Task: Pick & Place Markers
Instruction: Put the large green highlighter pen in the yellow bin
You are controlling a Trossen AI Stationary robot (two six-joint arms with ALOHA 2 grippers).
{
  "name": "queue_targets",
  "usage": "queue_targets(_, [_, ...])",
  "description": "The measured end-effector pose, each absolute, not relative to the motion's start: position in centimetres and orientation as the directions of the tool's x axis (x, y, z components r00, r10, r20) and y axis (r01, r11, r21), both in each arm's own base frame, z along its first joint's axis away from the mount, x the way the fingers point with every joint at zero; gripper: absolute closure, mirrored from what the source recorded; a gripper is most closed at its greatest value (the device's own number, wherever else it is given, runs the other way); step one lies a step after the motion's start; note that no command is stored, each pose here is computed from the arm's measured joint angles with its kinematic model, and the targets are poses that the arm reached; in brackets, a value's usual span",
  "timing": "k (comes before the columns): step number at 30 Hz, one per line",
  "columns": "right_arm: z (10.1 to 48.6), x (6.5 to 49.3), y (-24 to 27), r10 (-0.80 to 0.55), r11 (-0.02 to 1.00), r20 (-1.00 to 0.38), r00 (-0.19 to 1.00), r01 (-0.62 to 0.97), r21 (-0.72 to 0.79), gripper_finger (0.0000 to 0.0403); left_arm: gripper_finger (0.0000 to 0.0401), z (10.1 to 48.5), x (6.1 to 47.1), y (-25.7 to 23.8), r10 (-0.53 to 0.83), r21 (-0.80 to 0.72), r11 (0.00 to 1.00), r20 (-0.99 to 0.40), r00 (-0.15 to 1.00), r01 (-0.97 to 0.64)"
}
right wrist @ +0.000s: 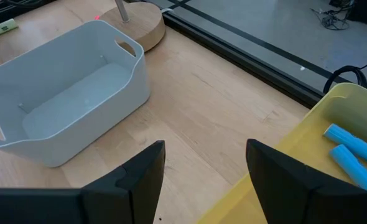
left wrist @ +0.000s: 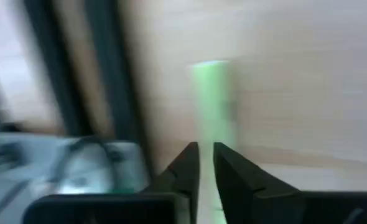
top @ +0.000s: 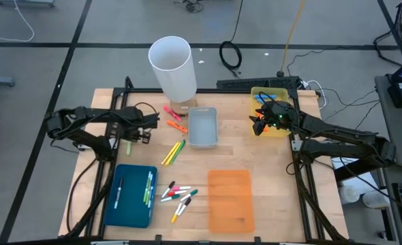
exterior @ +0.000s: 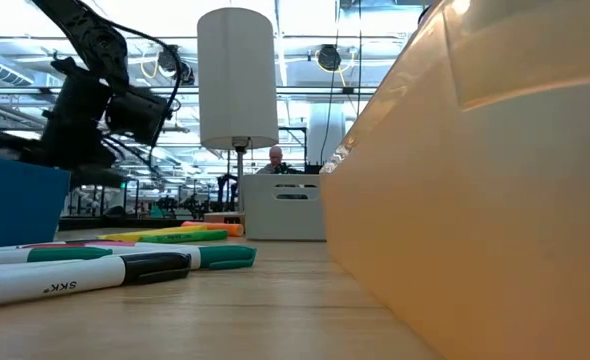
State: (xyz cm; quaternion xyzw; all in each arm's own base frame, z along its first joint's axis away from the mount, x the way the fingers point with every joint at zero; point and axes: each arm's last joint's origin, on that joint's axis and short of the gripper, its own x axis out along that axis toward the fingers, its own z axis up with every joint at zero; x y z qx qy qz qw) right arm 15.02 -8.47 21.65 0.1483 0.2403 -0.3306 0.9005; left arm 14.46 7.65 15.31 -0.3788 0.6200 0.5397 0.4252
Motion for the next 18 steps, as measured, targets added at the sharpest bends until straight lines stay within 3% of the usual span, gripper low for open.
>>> queue_targets(4, [21.7, 15.0, -8.5, -0.524, 0.737, -0.531, 0.666, 0.667, 0.108, 0.019, 0.0285, 15.1, 15.4, 7.8, -0.024, 0.24, 0.144, -0.969, -0.246, -0.96])
queue_targets(11, [21.5, 15.0, -8.5, -0.523, 0.737, -0.535, 0.664, 0.667, 0.107, 0.019, 0.018, 15.1, 14.5, 7.8, -0.044, 0.306, 0.088, -0.949, -0.311, -0.948])
queue_targets(18, [21.5, 15.0, -8.4, -0.523, 0.737, -0.536, 0.663, 0.667, 0.106, 0.019, 0.0145, 14.1, 14.1, 7.8, -0.074, 0.272, 0.097, -0.957, -0.279, -0.957])
